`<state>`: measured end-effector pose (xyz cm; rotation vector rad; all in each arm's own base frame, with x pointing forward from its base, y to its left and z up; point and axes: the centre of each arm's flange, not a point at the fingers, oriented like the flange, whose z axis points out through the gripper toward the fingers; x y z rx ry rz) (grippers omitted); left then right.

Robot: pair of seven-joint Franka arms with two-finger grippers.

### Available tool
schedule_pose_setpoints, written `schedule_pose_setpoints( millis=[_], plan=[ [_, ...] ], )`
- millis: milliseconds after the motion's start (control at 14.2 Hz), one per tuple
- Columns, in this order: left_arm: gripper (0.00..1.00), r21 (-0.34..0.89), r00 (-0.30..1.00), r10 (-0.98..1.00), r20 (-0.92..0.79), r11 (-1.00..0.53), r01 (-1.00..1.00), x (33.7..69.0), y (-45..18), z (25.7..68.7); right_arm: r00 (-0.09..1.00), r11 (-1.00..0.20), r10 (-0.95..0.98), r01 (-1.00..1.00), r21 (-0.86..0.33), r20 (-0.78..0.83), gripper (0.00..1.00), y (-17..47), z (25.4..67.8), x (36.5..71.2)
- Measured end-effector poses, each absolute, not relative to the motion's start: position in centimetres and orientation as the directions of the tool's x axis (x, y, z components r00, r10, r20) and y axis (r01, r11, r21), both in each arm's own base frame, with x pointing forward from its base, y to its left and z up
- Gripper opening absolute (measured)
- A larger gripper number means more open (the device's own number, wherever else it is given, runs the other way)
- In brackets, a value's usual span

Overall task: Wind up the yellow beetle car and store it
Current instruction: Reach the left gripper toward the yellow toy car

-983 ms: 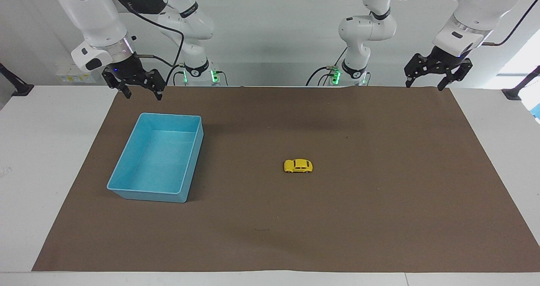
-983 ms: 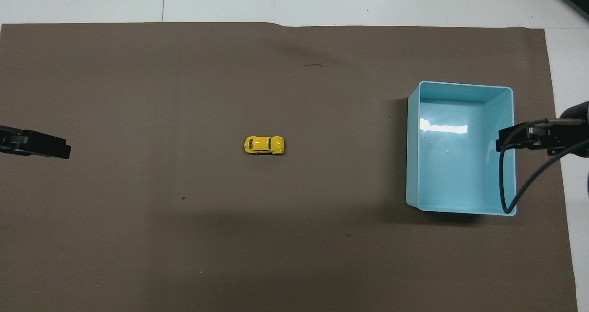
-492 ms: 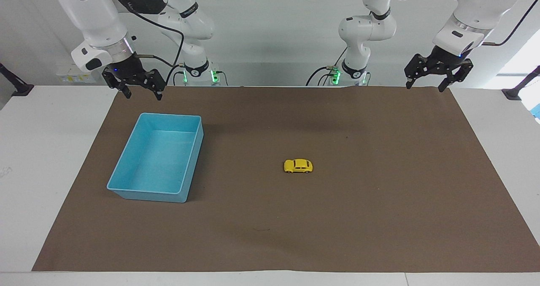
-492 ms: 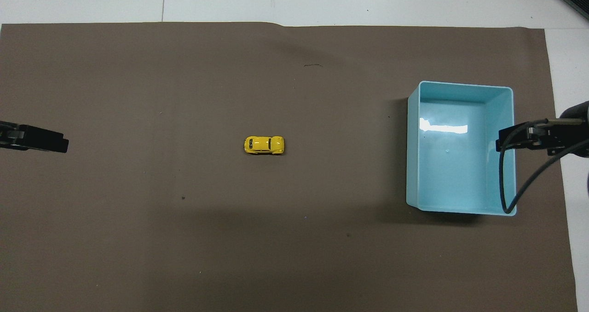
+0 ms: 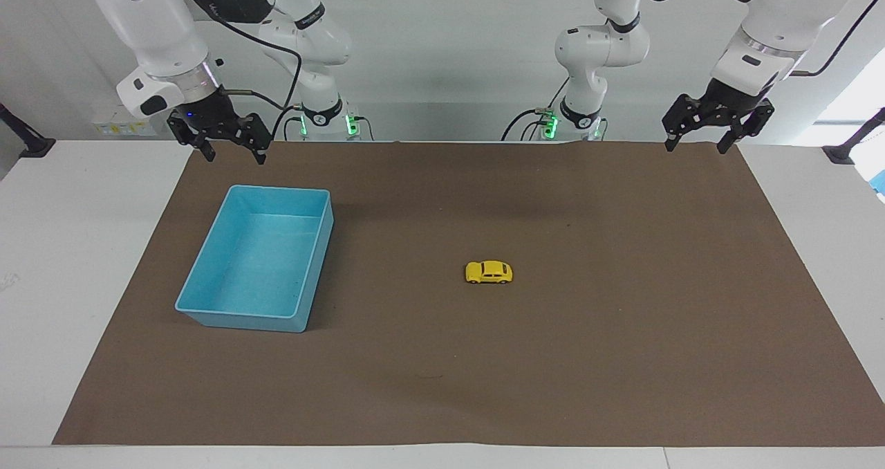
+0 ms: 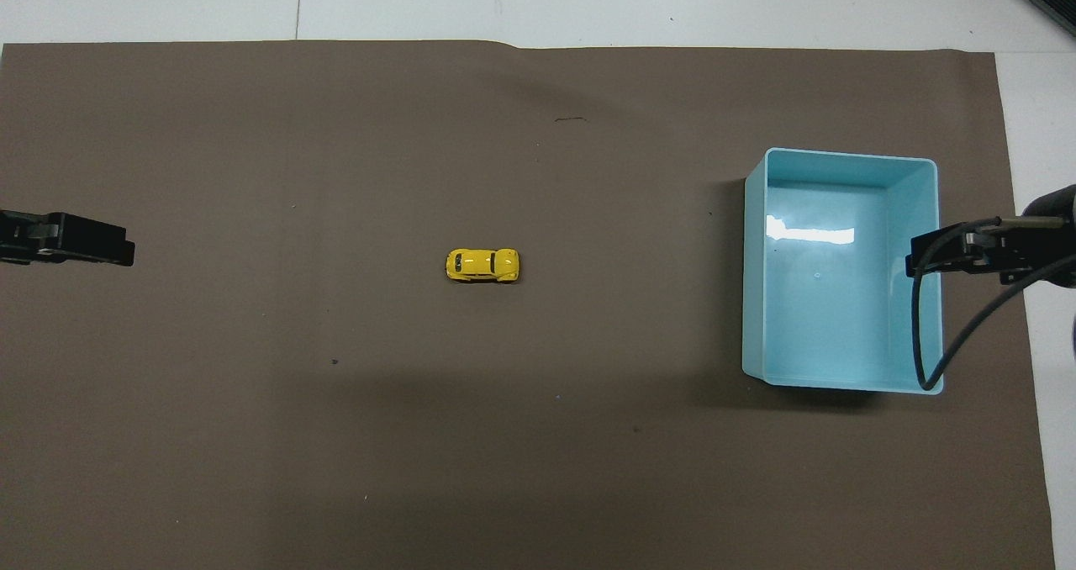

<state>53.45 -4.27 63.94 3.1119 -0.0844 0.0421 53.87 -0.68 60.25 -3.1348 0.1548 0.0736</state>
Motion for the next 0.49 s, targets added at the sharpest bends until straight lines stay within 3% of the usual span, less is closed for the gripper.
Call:
schedule_pose_setpoints(
  millis=[492],
  plan=[
    [1.0,0.019,0.95,0.311,-0.029,-0.95,0.312,53.9,-5.4,59.6,0.994,-0.995,-0.098,-0.099,0.0,-0.047,1.0,-0.7,60.3,53.9]
  ],
)
